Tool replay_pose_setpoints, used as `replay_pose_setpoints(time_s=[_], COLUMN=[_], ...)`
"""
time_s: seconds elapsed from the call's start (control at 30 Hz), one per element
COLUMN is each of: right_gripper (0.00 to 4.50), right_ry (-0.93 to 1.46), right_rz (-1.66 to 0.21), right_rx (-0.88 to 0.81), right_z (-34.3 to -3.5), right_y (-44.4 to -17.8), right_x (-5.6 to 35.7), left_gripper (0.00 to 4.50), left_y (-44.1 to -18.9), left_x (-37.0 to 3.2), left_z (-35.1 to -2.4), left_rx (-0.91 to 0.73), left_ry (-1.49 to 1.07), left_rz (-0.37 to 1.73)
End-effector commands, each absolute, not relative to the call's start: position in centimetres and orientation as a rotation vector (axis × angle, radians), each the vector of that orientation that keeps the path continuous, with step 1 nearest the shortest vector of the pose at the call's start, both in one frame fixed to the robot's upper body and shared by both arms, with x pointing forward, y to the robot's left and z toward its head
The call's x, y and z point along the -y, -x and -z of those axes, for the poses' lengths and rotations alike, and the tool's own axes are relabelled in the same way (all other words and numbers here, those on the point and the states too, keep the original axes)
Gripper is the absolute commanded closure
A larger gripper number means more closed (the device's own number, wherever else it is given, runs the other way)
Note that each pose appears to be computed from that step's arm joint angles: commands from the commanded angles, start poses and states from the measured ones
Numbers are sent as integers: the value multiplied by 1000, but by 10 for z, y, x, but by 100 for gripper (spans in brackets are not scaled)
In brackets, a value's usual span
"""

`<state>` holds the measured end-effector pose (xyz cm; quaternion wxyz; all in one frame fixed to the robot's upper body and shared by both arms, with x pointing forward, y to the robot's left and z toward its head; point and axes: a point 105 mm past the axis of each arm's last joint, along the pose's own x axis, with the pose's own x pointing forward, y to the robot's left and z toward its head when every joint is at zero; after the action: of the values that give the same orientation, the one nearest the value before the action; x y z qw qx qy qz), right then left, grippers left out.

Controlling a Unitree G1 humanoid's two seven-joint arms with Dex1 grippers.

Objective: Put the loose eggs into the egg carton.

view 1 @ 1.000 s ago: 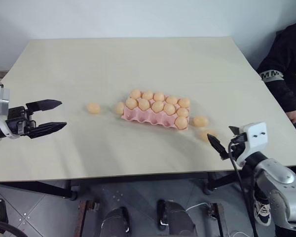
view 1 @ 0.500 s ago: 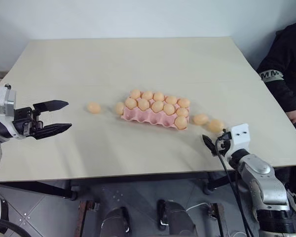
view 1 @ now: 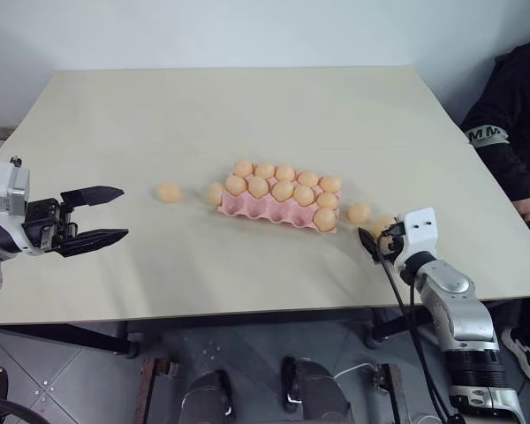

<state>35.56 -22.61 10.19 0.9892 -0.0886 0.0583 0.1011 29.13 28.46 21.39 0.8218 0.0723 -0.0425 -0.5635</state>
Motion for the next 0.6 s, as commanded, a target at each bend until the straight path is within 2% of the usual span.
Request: replay_pose_setpoints(time_s=[0.03,0.1,0.17,0.33,0.6], right_gripper=[0,0,39,198,198], right_ry=[220,217,208,208,223], right_rz=[-176,-172,-176,-212,-225], right_rx=[-90,-96,-87,-45,-13], right_z=[-111,-111,-114,-119,-134], right_y=[-359,-360,-360,-361,-363], right_x=[238,239,237,229,226], left_gripper=[4,4,0,0,0], left_y=[-278,-278,-278,-279,-280], left_x=[-283,-283,-283,-283,-283], left_z=[-223,-223,-223,-224,-225], left_rx=[121,123,127,136,145], left_ry=[-207,-209,-210,-214,-218], left_rz=[1306,1304,1303,1300,1297])
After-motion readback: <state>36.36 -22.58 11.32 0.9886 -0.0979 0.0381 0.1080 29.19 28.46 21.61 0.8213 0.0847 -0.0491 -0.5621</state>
